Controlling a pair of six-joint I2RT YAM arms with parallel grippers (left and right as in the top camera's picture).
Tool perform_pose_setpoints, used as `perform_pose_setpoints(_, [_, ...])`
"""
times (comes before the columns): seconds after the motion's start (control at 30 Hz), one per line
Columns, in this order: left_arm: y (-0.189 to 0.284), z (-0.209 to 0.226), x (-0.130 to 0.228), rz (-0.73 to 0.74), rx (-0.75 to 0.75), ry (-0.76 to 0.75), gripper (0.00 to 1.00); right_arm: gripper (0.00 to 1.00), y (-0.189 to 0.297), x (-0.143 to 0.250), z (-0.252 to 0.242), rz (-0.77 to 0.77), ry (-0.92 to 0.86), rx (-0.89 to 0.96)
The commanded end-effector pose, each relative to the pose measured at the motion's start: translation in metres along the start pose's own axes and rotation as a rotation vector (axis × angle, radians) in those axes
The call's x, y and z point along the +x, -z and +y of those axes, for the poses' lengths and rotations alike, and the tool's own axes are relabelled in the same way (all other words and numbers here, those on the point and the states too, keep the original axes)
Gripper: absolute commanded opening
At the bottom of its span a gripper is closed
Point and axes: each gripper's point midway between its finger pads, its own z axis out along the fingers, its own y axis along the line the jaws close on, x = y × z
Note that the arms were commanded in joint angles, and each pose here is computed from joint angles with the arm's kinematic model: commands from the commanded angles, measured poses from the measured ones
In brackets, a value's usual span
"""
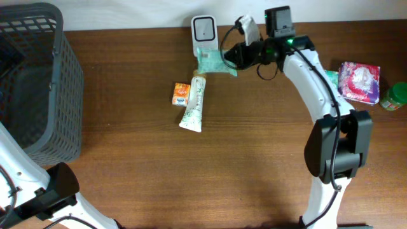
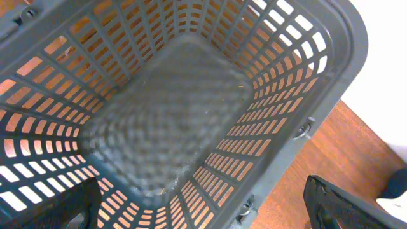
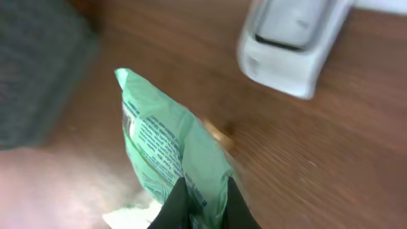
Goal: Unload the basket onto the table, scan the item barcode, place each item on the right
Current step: 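Hold the tissue pack up in front of the white scanner, then carry the tissue pack right and place it near the snack pack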
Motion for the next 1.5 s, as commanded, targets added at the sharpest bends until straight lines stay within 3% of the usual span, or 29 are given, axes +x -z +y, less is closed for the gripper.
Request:
perform_pose_setpoints(0.0, [0.003,0.001,-0.001,-0.011,-0.002,0.008,0.99,0.04,0.014,0.003,-0.047,0.054,0.03,0.517])
perform_pose_setpoints(0.07, [0.003,0.001,-0.001,-0.011,-0.002,0.008,0.99,0.04,0.026,0.012,-0.063,0.078,0.055,0.827])
perform_pose_setpoints(0.13, [0.003,0.001,-0.001,-0.011,-0.002,0.008,0.99,0.04,0.041,0.013,-0.067,0.076,0.071,1.024])
perform_pose_setpoints(0.27, [0.003,0.001,-0.001,-0.011,-0.002,0.008,0.99,0.04,0.052,0.06,-0.085,0.242,0.034,1.206])
perform_pose_setpoints(0.37, [0.003,0.001,-0.001,-0.011,-0.002,0.008,0.99,0.04,0.034,0.09,-0.087,0.342,0.058,1.185])
perform_pose_setpoints(0.43, [0.003,0.001,-0.001,-0.011,-0.002,0.008,0.99,0.19,0.016,0.102,-0.069,0.383,0.065,1.088])
perform_pose_setpoints(0.47, [0.003,0.001,-0.001,-0.011,-0.002,0.008,0.99,0.34,0.005,0.111,-0.05,0.42,0.084,1.026])
perform_pose_setpoints(0.53, [0.003,0.001,-0.001,-0.011,-0.002,0.008,0.99,0.5,-0.004,0.11,-0.025,0.43,0.133,0.993])
perform_pose_setpoints(0.63, [0.003,0.001,-0.001,-0.011,-0.002,0.008,0.99,0.88,-0.006,0.095,0.005,0.414,0.171,0.955])
perform_pose_setpoints(0.77, [0.003,0.001,-0.001,-0.011,-0.002,0.008,0.99,0.98,0.013,0.054,0.001,0.298,-0.104,0.767])
perform_pose_setpoints(0.87, [0.003,0.001,-0.001,-0.011,-0.002,0.008,0.99,0.84,0.027,0.062,-0.056,0.235,-0.412,0.799])
perform_pose_setpoints(0.93, [0.003,0.001,-0.001,-0.011,-0.002,0.008,0.99,0.82,-0.003,0.08,-0.07,0.288,-0.505,0.668])
perform_pose_setpoints(1.1, [0.003,0.001,-0.001,-0.011,-0.002,0.008,0.99,0.75,-0.043,0.125,-0.086,0.39,-0.61,0.683])
perform_pose_setpoints(1.2, [0.003,0.001,-0.001,-0.011,-0.002,0.008,0.99,0.47,-0.051,0.136,-0.089,0.421,-0.618,0.681])
perform_pose_setpoints(1.27, [0.003,0.001,-0.001,-0.011,-0.002,0.008,0.99,0.2,-0.057,0.135,-0.081,0.426,-0.633,0.629])
perform_pose_setpoints(1.3, [0.003,0.001,-0.001,-0.011,-0.002,0.008,0.99,0.13,-0.06,0.134,-0.078,0.424,-0.639,0.601])
perform_pose_setpoints(1.33, [0.003,0.001,-0.001,-0.011,-0.002,0.008,0.99,0.04,-0.063,0.127,-0.074,0.407,-0.622,0.564])
perform_pose_setpoints(1.4, [0.003,0.001,-0.001,-0.011,-0.002,0.008,0.99,0.04,-0.064,0.087,-0.068,0.322,-0.505,0.493])
perform_pose_setpoints(1.47, [0.003,0.001,-0.001,-0.011,-0.002,0.008,0.99,0.04,-0.057,0.019,-0.063,0.143,-0.366,0.449])
